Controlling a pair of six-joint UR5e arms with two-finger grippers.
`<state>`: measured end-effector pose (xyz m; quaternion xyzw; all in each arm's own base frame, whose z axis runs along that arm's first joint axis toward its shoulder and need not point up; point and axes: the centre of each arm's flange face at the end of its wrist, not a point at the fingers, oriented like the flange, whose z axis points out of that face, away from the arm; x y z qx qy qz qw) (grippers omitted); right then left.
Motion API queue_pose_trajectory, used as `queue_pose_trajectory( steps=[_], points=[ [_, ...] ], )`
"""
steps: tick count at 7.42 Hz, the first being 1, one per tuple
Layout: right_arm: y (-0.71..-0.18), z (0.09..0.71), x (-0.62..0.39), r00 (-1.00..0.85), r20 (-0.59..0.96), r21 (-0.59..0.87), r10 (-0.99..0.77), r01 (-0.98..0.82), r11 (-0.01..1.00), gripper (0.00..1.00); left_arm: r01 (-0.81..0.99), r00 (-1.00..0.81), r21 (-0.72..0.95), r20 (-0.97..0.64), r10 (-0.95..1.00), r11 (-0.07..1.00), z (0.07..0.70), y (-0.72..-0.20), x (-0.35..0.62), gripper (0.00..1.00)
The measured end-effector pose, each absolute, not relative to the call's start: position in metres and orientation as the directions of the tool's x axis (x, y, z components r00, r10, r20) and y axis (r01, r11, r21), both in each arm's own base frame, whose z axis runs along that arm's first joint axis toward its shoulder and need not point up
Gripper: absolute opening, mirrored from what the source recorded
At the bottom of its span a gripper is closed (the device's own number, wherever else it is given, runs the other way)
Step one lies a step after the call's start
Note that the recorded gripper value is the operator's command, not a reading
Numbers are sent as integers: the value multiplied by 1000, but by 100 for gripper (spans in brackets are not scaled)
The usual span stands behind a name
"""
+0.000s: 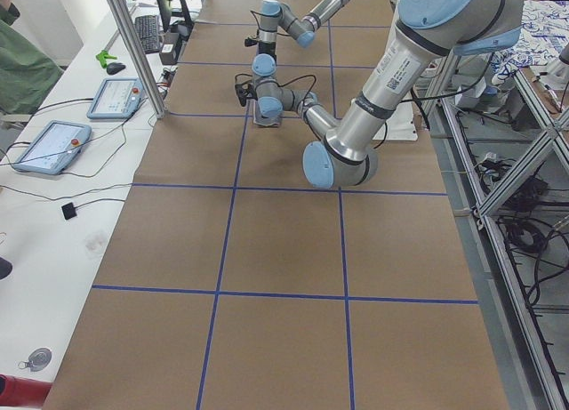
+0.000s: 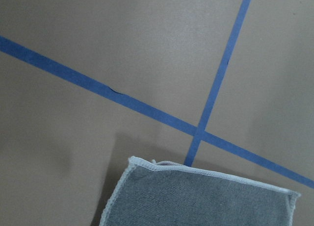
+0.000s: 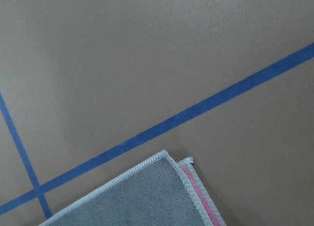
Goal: Fold towel twice with both arms
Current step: 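Open both grippers and raise the left gripper away while right hovers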
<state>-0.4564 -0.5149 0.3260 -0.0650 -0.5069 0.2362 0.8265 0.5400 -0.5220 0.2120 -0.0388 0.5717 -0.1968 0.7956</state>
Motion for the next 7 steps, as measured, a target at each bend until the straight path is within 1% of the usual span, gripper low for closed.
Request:
queue_pose_trajectory(
  steps=[3, 6, 7],
  points=[
    [-508, 324, -454, 379, 807, -351, 453, -309, 884, 99, 235, 234, -312, -901, -365, 920, 194, -549, 487, 100],
    [-481, 338, -480, 420, 795, -353, 437, -265, 897, 97, 231, 214, -326, -902, -375, 917, 191, -576, 443, 100],
    [-475, 344, -486, 432, 789, -357, 436, -256, 899, 87, 232, 212, -327, -902, -375, 916, 191, -578, 439, 100]
  ],
)
